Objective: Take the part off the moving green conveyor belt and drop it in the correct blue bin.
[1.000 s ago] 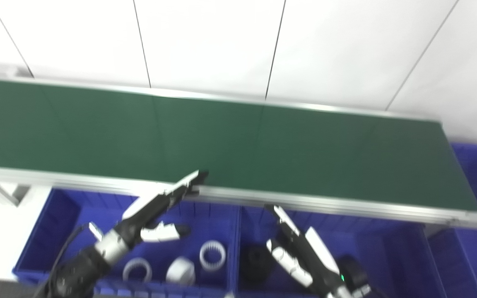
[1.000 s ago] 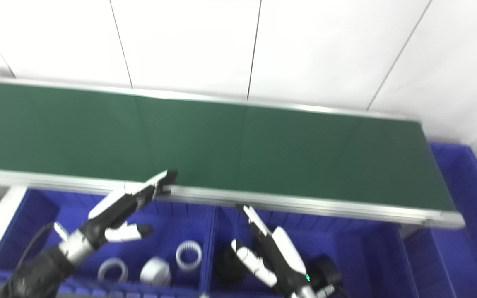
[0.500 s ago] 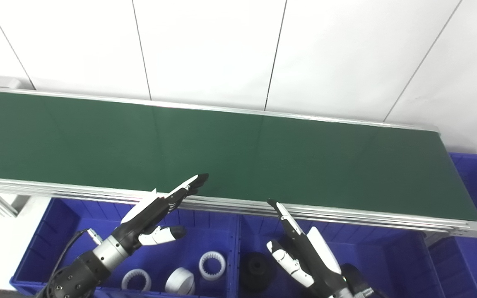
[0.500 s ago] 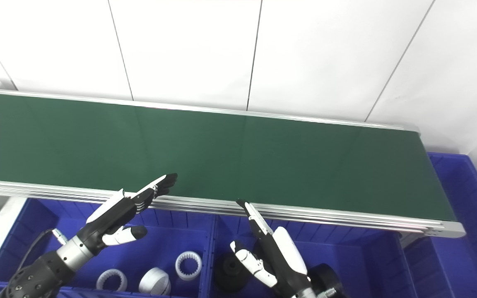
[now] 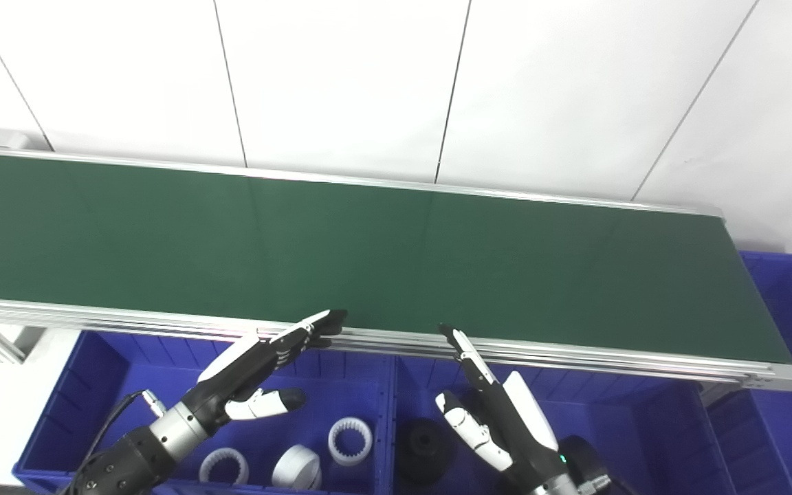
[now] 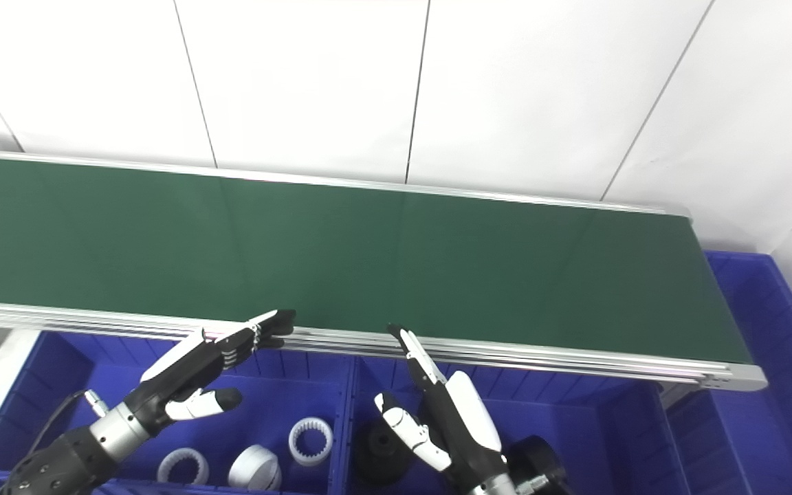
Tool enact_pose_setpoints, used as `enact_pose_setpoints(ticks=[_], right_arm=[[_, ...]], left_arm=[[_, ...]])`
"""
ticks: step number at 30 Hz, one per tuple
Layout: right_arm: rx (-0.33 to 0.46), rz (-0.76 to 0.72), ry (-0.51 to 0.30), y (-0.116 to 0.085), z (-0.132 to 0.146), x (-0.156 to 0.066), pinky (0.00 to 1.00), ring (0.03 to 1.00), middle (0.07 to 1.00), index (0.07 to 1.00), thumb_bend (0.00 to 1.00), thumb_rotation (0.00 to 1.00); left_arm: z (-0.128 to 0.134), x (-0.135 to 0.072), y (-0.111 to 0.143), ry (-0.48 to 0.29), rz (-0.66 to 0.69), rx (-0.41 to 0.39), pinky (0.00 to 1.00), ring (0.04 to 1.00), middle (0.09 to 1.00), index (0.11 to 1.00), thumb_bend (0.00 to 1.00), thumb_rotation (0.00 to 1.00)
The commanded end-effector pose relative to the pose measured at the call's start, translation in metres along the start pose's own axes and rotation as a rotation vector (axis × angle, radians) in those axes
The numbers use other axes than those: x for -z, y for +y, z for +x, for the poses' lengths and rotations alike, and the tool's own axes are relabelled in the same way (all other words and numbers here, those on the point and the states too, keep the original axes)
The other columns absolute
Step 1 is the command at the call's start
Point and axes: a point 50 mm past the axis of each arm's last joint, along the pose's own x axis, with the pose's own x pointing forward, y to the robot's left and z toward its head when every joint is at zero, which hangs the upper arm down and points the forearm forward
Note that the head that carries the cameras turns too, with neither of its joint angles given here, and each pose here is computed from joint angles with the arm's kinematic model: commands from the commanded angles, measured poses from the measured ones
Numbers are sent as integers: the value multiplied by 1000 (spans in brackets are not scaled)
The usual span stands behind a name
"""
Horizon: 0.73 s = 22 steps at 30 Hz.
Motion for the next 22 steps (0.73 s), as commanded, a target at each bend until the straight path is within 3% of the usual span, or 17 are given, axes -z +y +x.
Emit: enact_pose_setpoints(ticks=[1,3,7,16,22], right_arm=[[20,7,-50,-1,10,-7,929,978,1000,990,435,998],[19,10,-47,-1,10,-2,943,991,1000,993,454,1000],[38,12,-51,-7,6,0,963,993,1000,996,467,1000],[68,-2,-56,-19,-8,-14,920,973,998,978,376,995],[78,-2,-65,-23,-9,-19,937,981,1000,980,335,972]], left_arm=[[5,-6,10,-47,31,-7,940,962,981,967,508,858],[7,-5,6,-45,31,-4,945,970,987,973,440,872],[13,-6,0,-58,19,0,947,972,988,974,414,891],[14,-6,2,-66,9,-15,943,973,994,975,544,877],[12,-5,5,-56,17,-18,937,972,993,977,571,893]])
